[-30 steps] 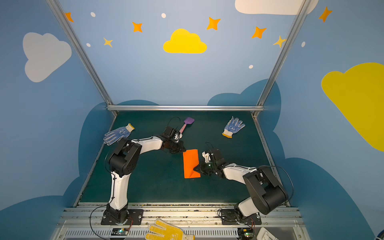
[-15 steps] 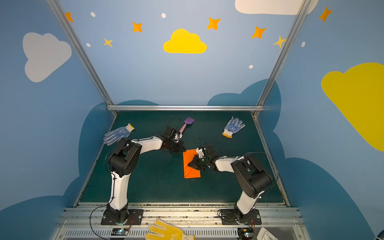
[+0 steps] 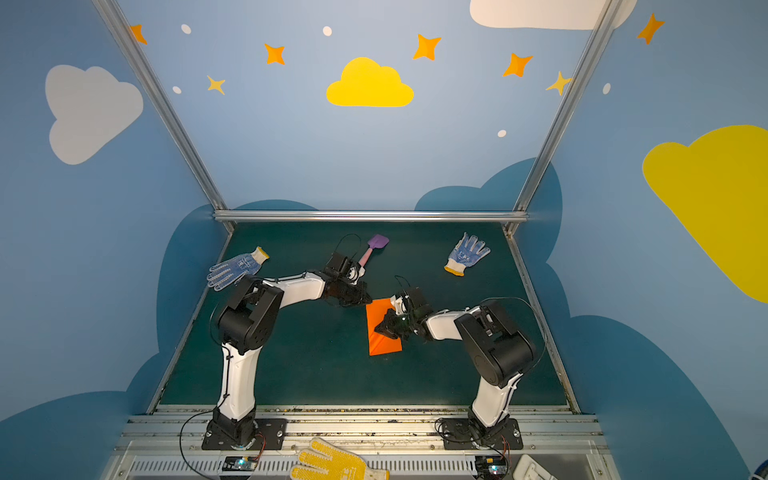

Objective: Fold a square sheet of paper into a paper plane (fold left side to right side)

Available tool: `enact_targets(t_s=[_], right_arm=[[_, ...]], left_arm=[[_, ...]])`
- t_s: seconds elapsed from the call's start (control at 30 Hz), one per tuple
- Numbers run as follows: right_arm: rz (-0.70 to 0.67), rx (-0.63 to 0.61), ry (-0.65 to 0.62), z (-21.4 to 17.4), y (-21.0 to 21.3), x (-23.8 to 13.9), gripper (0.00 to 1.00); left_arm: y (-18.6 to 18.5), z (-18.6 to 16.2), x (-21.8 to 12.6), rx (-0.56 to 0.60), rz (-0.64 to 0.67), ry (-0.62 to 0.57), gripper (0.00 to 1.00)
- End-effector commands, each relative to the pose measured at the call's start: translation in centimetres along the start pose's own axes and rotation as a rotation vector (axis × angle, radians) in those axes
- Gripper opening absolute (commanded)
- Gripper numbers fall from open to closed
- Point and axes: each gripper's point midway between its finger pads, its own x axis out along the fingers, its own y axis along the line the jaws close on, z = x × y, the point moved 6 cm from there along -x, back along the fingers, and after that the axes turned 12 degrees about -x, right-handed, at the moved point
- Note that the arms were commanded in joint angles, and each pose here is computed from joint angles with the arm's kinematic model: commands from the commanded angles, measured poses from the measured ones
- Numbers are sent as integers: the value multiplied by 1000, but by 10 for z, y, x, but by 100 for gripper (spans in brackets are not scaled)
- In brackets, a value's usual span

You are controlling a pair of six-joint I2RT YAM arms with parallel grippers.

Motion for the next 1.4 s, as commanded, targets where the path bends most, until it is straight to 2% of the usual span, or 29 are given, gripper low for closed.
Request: enact_targets(t_s=[0.0, 0.27, 0.33, 0.4, 0.47, 0.63, 0.7, 0.83, 0.97, 1.03, 1.2, 1.37], right_arm=[[8, -4, -4, 5, 2, 5, 0], [5, 9, 9, 0, -3, 8, 1], [2, 13, 14, -2, -4, 8, 16], [1, 14, 17, -4, -5, 8, 25], [3, 16, 19, -4, -5, 8, 29], [8, 13, 24, -7, -4, 7, 29], [5, 15, 23, -9, -5, 6, 29], [-6, 27, 29, -14, -9, 6, 20], [-19, 41, 42, -20, -16, 8, 11], [-19, 43, 44, -21, -17, 8, 9], [-20, 42, 41, -20, -17, 8, 5], [-36, 59, 61, -30, -25, 8, 0]], left_arm=[[31, -16, 12, -42, 110, 55, 5], [29, -15, 11, -38, 108, 55, 5], [29, -15, 11, -39, 108, 54, 5], [29, -15, 11, -39, 108, 53, 4], [29, -15, 11, -40, 108, 54, 4], [29, -15, 10, -39, 109, 53, 4], [28, -15, 10, -39, 108, 50, 4], [23, -8, -1, -50, 82, 30, 4], [6, -3, -30, -60, 6, -24, 4], [1, -6, -44, -58, -20, -42, 4], [-3, -35, -66, -72, -78, -50, 4], [-7, -75, -70, -57, -110, -21, 4]])
